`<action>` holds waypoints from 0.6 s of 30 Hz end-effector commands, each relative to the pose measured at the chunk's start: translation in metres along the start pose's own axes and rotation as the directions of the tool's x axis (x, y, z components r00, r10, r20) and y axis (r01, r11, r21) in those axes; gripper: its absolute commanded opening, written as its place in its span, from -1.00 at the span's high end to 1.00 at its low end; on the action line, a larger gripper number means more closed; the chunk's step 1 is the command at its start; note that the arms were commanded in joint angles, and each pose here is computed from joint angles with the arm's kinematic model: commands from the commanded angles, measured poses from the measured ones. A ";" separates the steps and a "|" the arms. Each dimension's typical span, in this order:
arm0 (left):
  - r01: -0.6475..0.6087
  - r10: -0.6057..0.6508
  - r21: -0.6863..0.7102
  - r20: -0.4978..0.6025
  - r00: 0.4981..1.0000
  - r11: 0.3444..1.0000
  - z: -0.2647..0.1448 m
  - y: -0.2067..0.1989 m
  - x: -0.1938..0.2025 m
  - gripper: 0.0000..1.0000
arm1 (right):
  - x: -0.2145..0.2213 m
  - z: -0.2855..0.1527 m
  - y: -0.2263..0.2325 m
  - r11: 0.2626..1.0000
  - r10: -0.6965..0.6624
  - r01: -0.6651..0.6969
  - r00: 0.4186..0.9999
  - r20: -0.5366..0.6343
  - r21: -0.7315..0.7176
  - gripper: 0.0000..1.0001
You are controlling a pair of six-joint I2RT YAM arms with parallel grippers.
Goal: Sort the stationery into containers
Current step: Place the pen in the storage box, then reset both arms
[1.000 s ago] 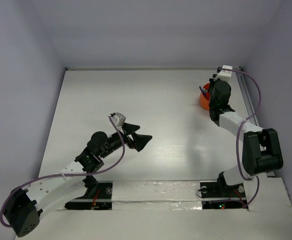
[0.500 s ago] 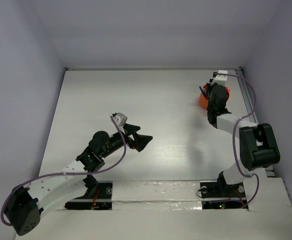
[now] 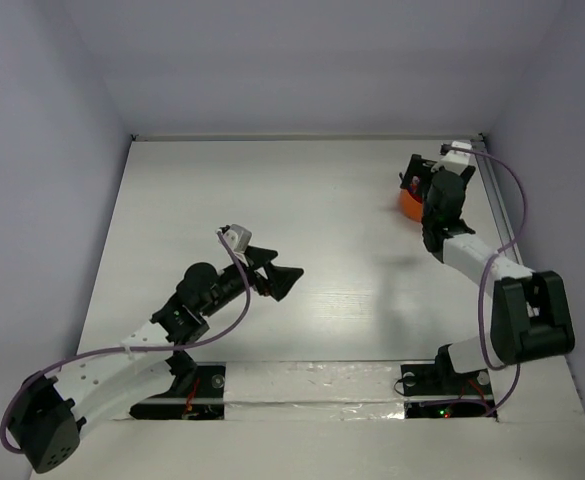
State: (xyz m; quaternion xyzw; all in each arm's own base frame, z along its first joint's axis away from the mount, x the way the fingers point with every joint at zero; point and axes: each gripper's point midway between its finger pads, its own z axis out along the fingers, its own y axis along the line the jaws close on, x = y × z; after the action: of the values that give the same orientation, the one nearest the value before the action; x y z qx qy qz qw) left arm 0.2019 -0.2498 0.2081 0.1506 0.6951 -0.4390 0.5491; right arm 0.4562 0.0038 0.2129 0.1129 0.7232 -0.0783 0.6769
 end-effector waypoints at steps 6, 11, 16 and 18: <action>0.049 -0.047 -0.012 0.122 0.991 0.999 -0.003 -0.008 -0.037 -0.98 | -0.096 -0.069 0.021 0.926 0.326 -0.314 0.945 0.024 -0.210 -1.00; 0.074 -0.073 0.002 0.146 0.987 0.997 -0.007 -0.017 -0.054 -0.98 | -0.134 -0.147 0.046 0.787 0.415 -0.369 0.910 -0.019 -0.495 -1.00; 0.081 -0.079 -0.002 0.195 0.978 0.997 -0.016 -0.028 -0.084 -0.98 | -0.182 -0.223 0.040 0.686 0.470 -0.334 0.882 0.042 -0.647 -1.00; 0.085 -0.083 0.002 0.248 0.965 0.996 -0.025 -0.035 -0.105 -0.98 | -0.196 -0.251 0.029 0.674 0.489 -0.323 0.869 0.073 -0.665 -1.00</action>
State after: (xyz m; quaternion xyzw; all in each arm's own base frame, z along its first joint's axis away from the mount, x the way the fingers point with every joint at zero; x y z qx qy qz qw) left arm 0.2031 -0.2332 0.2604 0.0881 0.6751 -0.4533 0.5753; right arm 0.2744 0.0768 0.4089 0.0567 0.5871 0.2668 0.7622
